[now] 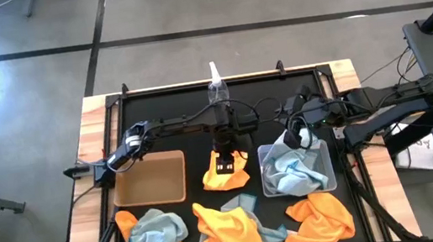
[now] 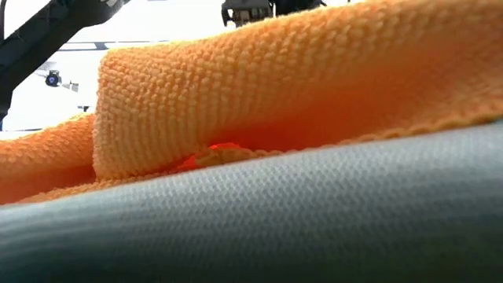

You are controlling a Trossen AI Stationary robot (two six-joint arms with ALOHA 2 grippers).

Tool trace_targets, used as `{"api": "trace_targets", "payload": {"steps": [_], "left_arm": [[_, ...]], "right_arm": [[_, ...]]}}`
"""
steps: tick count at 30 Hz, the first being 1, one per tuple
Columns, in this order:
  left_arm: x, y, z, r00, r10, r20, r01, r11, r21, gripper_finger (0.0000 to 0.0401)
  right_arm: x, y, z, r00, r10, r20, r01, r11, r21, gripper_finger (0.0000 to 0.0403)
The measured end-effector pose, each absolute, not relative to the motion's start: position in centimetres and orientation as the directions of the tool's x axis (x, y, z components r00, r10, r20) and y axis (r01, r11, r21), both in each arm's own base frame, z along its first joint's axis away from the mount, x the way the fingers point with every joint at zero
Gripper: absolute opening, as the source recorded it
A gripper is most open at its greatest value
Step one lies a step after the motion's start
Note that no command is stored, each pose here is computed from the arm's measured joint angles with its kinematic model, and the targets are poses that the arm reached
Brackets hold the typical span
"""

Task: Sort microfiber towel by color & place in baskets
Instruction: Put the top orange microfiber cloth into the orange bin

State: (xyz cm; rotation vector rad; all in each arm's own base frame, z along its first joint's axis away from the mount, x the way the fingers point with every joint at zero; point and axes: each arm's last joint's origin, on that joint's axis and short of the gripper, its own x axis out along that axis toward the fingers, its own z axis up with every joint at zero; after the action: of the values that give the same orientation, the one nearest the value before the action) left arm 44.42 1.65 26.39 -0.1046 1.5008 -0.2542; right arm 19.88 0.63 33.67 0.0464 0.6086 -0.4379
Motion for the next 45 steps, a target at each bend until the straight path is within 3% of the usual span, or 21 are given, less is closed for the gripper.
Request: {"api": "trace_targets", "payload": {"steps": [8, 15, 30, 37, 45], "left_arm": [[41.4, 0.3, 31.4, 0.117, -0.078, -0.99, 0.043, 0.996, -0.073, 0.0135], [37.6, -1.4, 33.1, 0.157, 0.071, -0.985, -0.056, 0.996, 0.063, 0.0135], [27.9, -2.0, 28.1, 0.501, 0.054, -0.864, -0.223, 0.972, -0.069, 0.0135], [27.5, -2.1, 26.3, 0.682, -0.012, -0.731, -0.129, 0.982, -0.136, 0.0135], [28.9, -2.3, 24.6, 0.701, -0.04, -0.712, -0.088, 0.986, -0.143, 0.0135]], "right_arm": [[20.3, 0.7, 32.8, 0.702, -0.387, -0.598, 0.408, 0.907, -0.108, 0.0118], [20.2, 0.7, 31.9, 0.686, -0.389, -0.615, 0.421, 0.901, -0.1, 0.0118], [20.5, 0.7, 31.6, 0.681, -0.388, -0.621, 0.498, 0.867, 0.004, 0.0118], [21.6, 0.8, 30.7, 0.658, -0.392, -0.643, 0.514, 0.858, 0.003, 0.0118], [23.2, 1.0, 29.1, 0.605, -0.397, -0.69, 0.512, 0.858, -0.045, 0.0118]]}}
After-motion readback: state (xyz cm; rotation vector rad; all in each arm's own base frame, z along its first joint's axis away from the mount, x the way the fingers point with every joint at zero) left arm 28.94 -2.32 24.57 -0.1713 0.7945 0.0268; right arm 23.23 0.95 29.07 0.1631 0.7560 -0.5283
